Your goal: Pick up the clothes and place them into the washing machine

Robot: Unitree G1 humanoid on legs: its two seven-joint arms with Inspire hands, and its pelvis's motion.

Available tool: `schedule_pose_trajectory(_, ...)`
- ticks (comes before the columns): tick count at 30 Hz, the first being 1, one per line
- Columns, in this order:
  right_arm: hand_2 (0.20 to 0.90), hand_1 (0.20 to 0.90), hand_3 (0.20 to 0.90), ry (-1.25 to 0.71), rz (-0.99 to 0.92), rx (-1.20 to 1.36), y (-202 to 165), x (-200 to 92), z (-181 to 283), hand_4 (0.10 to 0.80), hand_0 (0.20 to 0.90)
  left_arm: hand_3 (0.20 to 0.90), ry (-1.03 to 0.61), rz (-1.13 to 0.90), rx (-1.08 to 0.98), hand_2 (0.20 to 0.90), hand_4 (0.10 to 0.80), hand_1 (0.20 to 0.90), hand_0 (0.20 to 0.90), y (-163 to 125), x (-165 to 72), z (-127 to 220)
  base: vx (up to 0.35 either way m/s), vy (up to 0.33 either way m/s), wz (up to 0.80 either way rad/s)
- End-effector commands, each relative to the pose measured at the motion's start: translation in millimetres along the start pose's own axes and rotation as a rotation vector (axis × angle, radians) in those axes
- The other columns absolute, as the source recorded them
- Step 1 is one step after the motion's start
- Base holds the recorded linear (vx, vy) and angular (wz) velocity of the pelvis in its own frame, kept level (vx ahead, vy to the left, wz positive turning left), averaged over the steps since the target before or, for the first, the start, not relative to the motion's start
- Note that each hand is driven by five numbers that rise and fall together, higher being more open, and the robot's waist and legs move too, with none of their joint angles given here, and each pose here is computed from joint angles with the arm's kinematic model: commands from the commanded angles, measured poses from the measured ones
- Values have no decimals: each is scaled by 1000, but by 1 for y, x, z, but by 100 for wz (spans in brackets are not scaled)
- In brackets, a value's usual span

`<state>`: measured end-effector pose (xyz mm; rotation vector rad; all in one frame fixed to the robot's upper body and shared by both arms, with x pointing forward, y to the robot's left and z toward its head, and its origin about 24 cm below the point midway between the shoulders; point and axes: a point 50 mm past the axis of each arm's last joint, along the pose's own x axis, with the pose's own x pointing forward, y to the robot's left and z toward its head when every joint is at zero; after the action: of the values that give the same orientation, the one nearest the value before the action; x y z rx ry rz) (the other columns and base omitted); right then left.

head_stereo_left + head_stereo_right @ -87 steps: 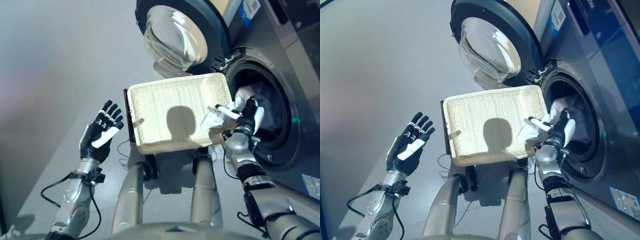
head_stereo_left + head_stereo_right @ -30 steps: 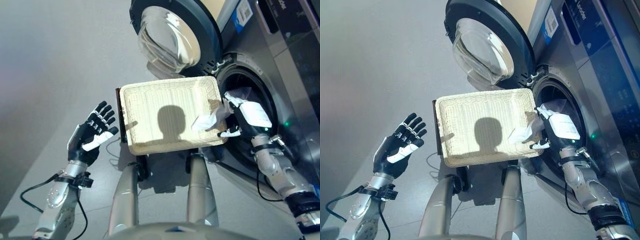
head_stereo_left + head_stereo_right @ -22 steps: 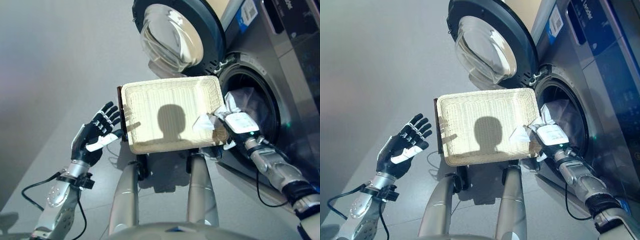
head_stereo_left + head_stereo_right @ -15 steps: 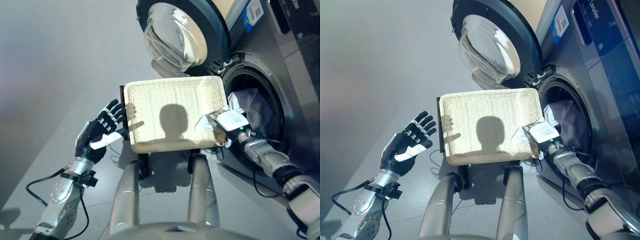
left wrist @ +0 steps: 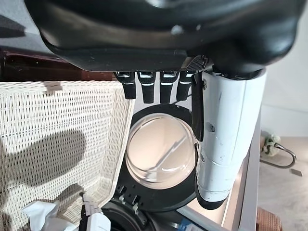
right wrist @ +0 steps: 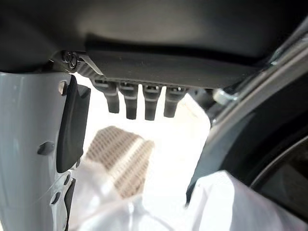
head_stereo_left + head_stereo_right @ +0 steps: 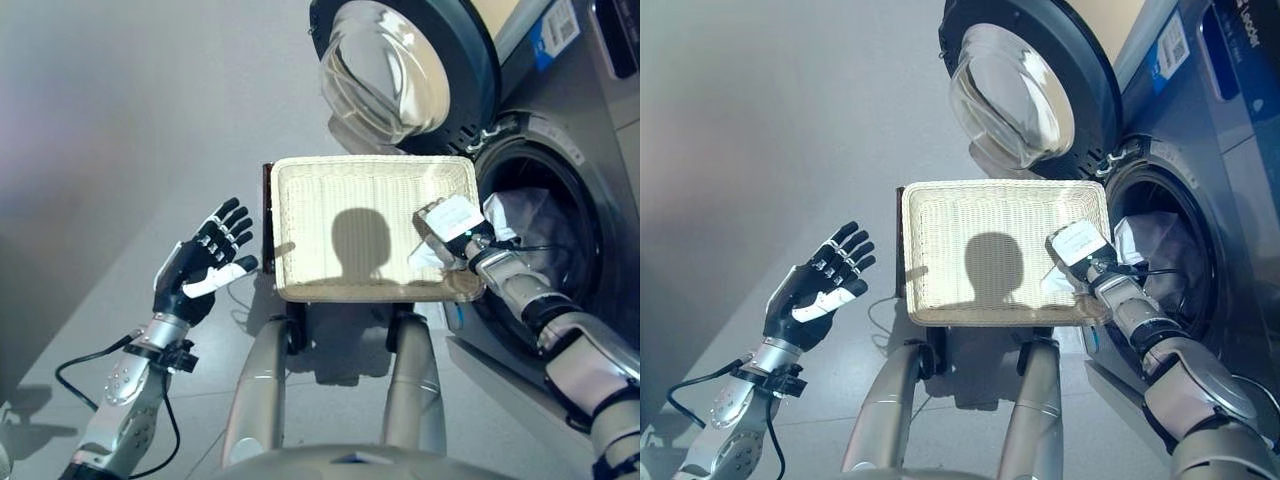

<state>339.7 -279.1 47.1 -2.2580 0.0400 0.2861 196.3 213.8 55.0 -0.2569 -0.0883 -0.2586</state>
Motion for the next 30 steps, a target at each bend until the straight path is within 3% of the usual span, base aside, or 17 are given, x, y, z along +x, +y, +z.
schedule_pose_trajectory(1, 900, 900, 900, 101, -73, -52, -21, 7, -25, 800, 900, 900, -204, -65, 45, 900, 800, 900, 900, -13, 6, 38, -110, 15, 18)
schedule_pose_trajectory(20, 900, 900, 900, 313, -22, 52, -1, 1, -32, 800, 900, 900, -305, -15, 25, 900, 800, 900, 900, -18, 8, 51, 4, 0, 2)
schedule_pose_trajectory(21, 631, 631, 631, 331, -8, 48, 2, 0, -32, 608, 631, 900, -305, -13, 30, 900, 800, 900, 900, -18, 7, 52, 25, 6, -3)
schedule_pose_trajectory(22, 200, 200, 200, 338, -2, 45, 3, -1, -33, 300, 200, 900, -307, -10, 33, 900, 800, 900, 900, -17, 7, 52, 0, 0, 0)
schedule_pose_trajectory(30, 200, 200, 200, 402, 56, 41, 13, -7, -40, 300, 200, 900, -320, 0, 47, 900, 800, 900, 900, -15, 6, 57, 0, 0, 0)
